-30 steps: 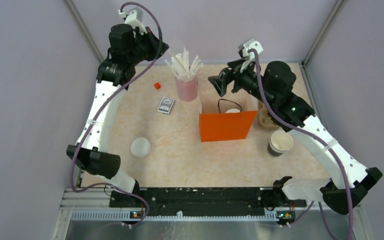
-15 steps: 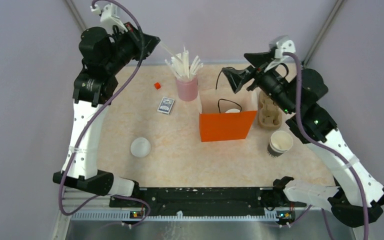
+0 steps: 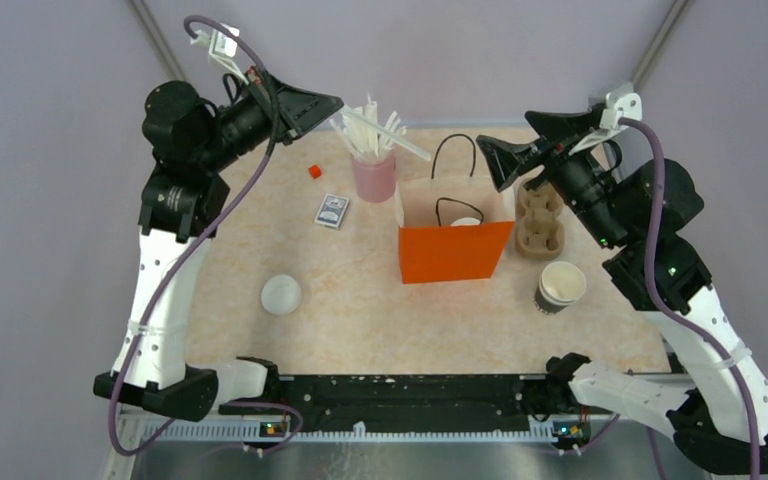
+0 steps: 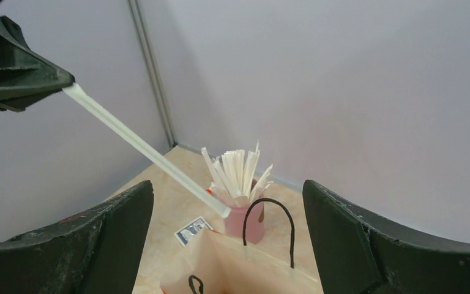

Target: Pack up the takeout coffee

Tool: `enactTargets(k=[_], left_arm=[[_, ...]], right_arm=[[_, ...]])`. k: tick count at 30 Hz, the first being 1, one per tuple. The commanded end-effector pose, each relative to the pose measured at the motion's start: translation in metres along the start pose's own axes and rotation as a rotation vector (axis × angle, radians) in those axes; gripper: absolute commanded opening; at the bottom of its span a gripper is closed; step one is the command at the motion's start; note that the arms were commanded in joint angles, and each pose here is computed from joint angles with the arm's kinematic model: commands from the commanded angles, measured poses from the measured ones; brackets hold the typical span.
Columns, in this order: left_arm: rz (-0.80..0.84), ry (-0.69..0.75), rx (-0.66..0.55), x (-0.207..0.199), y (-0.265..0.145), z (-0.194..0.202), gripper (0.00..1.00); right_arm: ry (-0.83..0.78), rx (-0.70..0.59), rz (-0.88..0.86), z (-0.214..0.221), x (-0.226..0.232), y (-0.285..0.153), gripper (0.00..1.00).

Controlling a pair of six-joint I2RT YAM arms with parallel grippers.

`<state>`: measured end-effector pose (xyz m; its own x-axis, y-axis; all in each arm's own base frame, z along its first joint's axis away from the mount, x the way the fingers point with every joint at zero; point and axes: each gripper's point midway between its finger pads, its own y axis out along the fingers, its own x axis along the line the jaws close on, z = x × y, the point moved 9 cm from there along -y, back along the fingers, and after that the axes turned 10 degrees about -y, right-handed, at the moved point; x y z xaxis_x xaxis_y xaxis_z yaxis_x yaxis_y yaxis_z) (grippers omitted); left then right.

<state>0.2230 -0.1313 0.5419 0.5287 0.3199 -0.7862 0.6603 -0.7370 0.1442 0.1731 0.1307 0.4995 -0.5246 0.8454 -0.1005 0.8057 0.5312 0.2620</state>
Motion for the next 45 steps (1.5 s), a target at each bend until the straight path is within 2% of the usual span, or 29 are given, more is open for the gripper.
enactTargets(k=[1,8,18,24,25,26,29,34,35,38,41,45], left_arm=[[0.081,-0.069,0.087,0.013,0.01,0.014,0.0],[0.091,-0.113,0.174,0.037,0.042,0.038,0.0],[0.172,-0.205,0.296,0.046,0.108,0.105,0.0],[0.07,-0.201,0.317,0.085,0.117,0.134,0.0],[0.045,-0.176,0.319,0.091,0.117,0.137,0.07],[0.021,-0.161,0.326,0.097,0.116,0.139,0.18],[-0.016,-0.118,0.361,0.108,0.115,0.142,0.59],[-0.083,-0.031,0.365,0.106,0.108,0.119,0.95],[-0.092,-0.003,0.358,0.103,0.105,0.111,0.98],[-0.147,0.084,0.32,0.09,0.093,0.089,0.99],[-0.185,0.178,0.267,0.07,0.08,0.068,0.99],[-0.227,0.265,0.195,0.05,0.057,0.053,0.99]], right_arm=[[0.013,-0.011,0.034,-0.005,-0.005,-0.01,0.89],[0.001,-0.006,0.056,-0.006,-0.008,-0.019,0.89],[-0.016,0.011,0.101,0.002,-0.013,-0.037,0.9],[-0.027,0.035,0.112,0.007,-0.014,-0.039,0.91],[-0.026,0.042,0.111,0.008,-0.014,-0.039,0.91],[-0.023,0.048,0.111,0.009,-0.014,-0.038,0.91],[-0.018,0.073,0.109,0.014,-0.013,-0.037,0.91],[0.019,0.116,0.102,0.019,-0.009,-0.032,0.91],[0.031,0.13,0.101,0.022,-0.009,-0.031,0.91],[0.081,0.197,0.107,0.034,-0.005,-0.028,0.91],[0.155,0.32,0.142,0.052,-0.001,-0.027,0.91],[0.209,0.42,0.152,0.061,0.003,-0.026,0.93]])
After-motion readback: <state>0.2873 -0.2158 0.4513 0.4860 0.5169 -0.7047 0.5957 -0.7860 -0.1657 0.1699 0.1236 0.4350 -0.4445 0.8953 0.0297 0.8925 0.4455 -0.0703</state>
